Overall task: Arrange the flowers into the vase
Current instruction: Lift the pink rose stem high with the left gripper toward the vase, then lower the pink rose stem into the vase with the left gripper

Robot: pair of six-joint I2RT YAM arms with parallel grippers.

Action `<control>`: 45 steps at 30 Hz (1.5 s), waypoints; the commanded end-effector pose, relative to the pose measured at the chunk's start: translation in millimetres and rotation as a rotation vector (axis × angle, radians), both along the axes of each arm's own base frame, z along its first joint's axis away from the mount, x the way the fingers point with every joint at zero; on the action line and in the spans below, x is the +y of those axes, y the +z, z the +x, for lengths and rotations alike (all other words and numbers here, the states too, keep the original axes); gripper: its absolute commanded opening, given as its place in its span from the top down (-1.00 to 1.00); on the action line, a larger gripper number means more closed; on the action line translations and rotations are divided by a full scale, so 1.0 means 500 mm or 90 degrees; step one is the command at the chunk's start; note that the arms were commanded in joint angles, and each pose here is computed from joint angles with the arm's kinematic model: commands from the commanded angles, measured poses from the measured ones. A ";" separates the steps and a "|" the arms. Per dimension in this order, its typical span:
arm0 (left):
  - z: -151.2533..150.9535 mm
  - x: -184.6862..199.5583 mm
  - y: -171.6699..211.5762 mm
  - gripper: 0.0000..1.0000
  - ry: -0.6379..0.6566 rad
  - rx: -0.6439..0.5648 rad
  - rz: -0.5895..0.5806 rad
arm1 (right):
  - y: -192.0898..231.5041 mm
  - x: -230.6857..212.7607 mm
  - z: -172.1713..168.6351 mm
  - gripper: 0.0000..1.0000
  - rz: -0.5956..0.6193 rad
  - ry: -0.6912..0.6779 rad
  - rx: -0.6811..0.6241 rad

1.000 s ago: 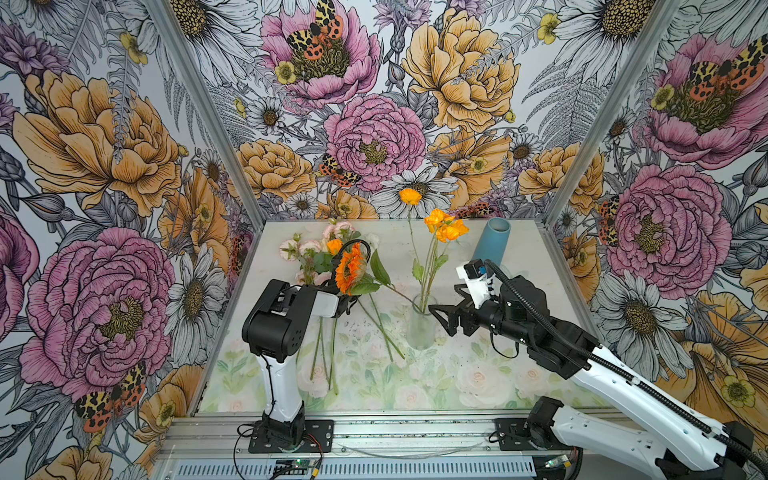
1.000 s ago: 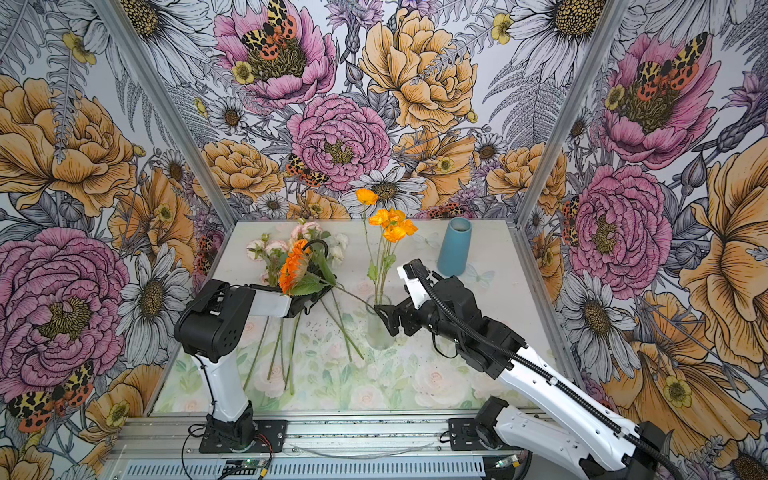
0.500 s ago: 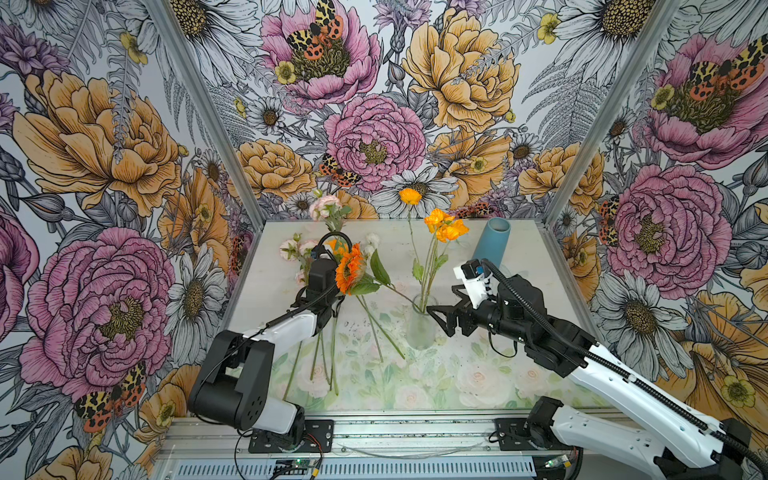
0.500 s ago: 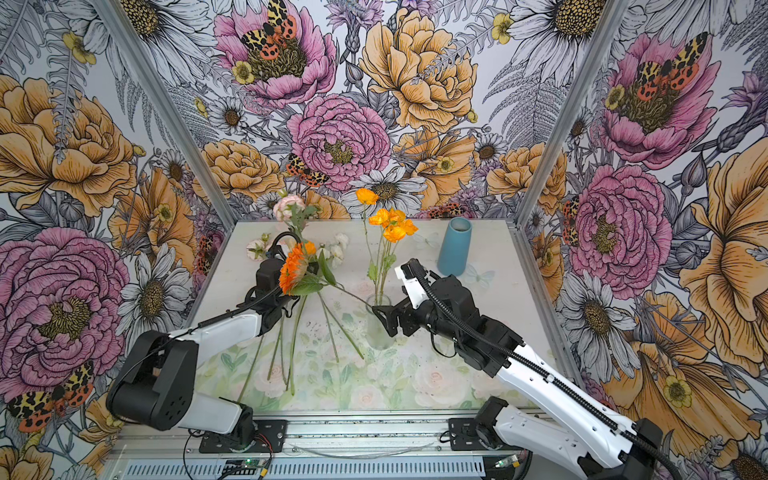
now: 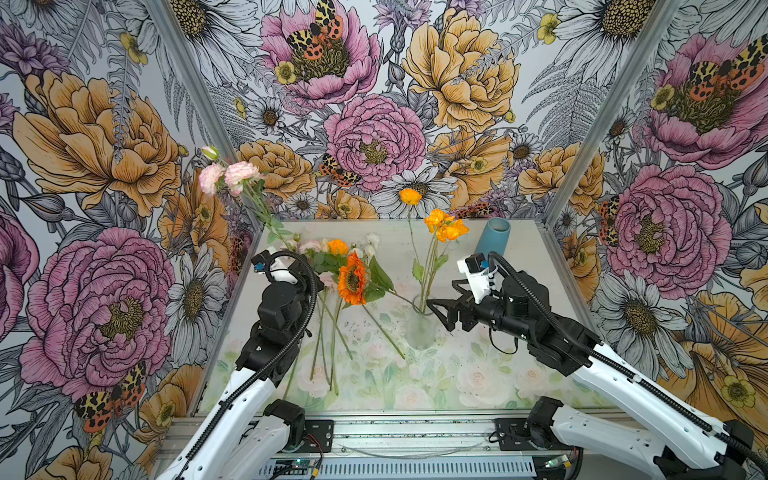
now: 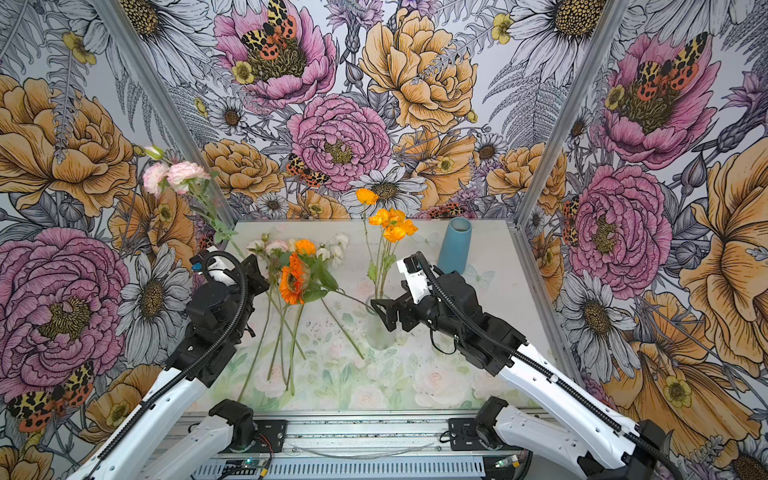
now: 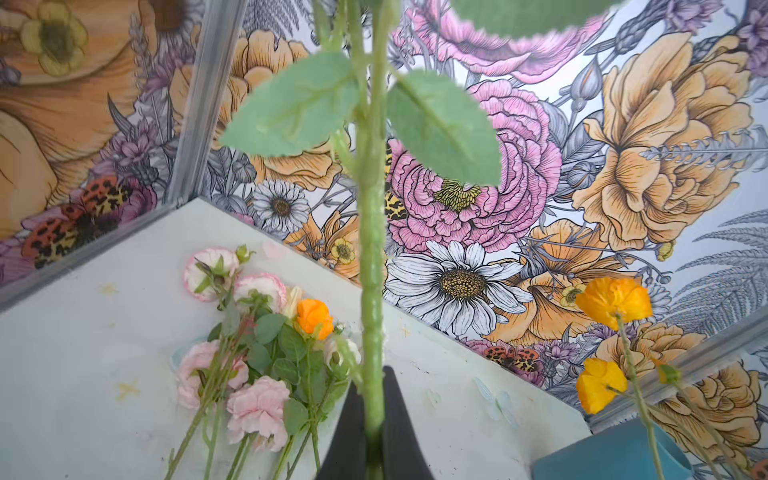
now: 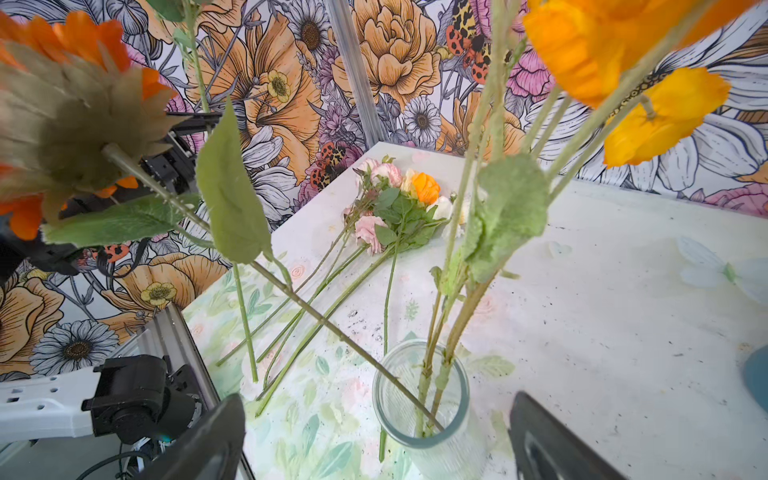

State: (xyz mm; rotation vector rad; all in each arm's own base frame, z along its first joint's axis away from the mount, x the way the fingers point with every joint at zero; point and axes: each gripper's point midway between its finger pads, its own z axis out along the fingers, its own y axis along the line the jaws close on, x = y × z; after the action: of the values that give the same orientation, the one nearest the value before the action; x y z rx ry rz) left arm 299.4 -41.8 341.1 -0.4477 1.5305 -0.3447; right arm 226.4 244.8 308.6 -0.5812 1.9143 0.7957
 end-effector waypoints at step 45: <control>-0.087 -0.562 0.345 1.00 -0.503 -0.472 0.017 | 0.001 -0.060 -0.024 -0.99 0.010 -0.024 -0.027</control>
State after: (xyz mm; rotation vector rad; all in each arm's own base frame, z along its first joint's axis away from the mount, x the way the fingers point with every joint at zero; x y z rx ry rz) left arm 246.2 -324.0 522.5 0.3270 0.8855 -0.9737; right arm 214.0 215.2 311.5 -0.5348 1.8737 0.7771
